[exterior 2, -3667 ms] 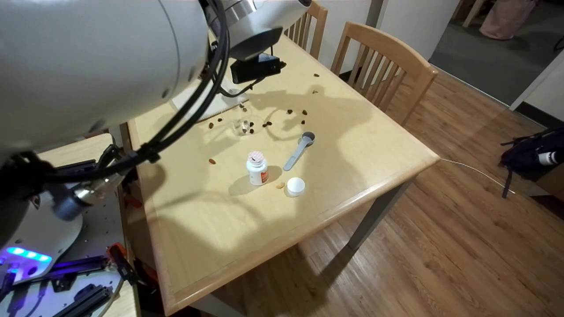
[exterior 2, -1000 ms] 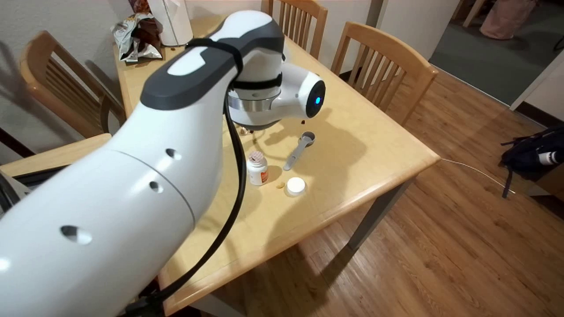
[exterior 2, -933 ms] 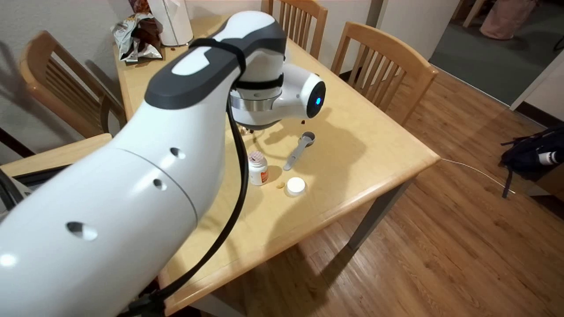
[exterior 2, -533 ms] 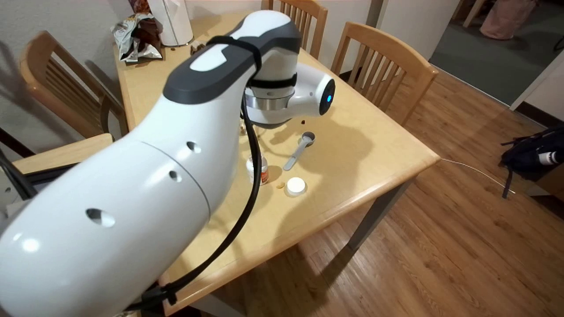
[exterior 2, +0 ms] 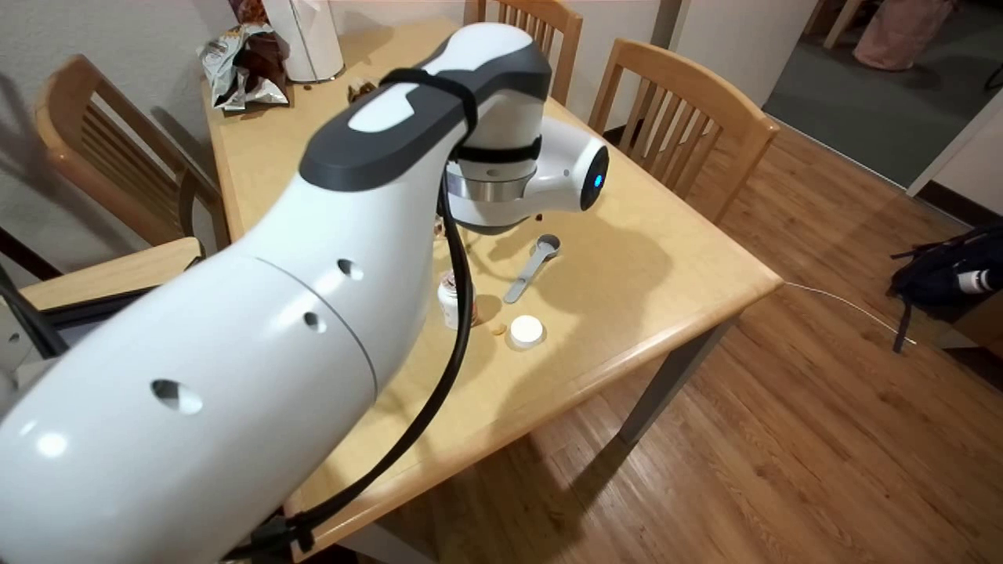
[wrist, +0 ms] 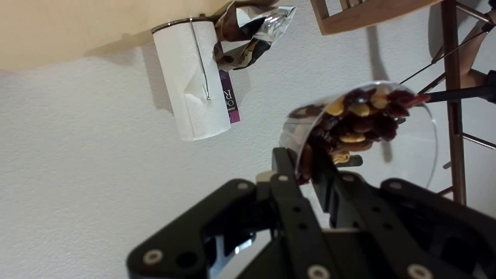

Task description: Pour the contents from one clear cup to the other

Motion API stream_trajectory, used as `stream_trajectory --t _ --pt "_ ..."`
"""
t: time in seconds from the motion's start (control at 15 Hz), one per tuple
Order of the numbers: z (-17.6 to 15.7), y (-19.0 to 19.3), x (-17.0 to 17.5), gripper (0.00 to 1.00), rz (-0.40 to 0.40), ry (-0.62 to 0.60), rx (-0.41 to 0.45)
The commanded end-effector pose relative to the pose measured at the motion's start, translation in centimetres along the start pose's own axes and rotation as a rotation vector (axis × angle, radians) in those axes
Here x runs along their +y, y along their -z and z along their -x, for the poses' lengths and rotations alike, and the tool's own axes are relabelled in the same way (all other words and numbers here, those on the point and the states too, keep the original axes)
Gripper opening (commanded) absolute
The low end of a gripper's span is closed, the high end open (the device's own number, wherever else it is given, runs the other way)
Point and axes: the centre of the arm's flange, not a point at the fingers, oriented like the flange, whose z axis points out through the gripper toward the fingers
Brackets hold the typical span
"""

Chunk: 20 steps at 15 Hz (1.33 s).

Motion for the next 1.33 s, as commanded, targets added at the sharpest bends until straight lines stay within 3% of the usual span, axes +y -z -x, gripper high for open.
stream_trajectory --t 0.0,0.47,1.27 --pt "0.6 0.0 0.2 0.05 -0.014 0.008 0.034" --pt "1.7 0.1 0.8 0.05 -0.005 0.046 0.148" --pt "2.3 1.1 1.1 0.05 0.023 0.056 0.255"
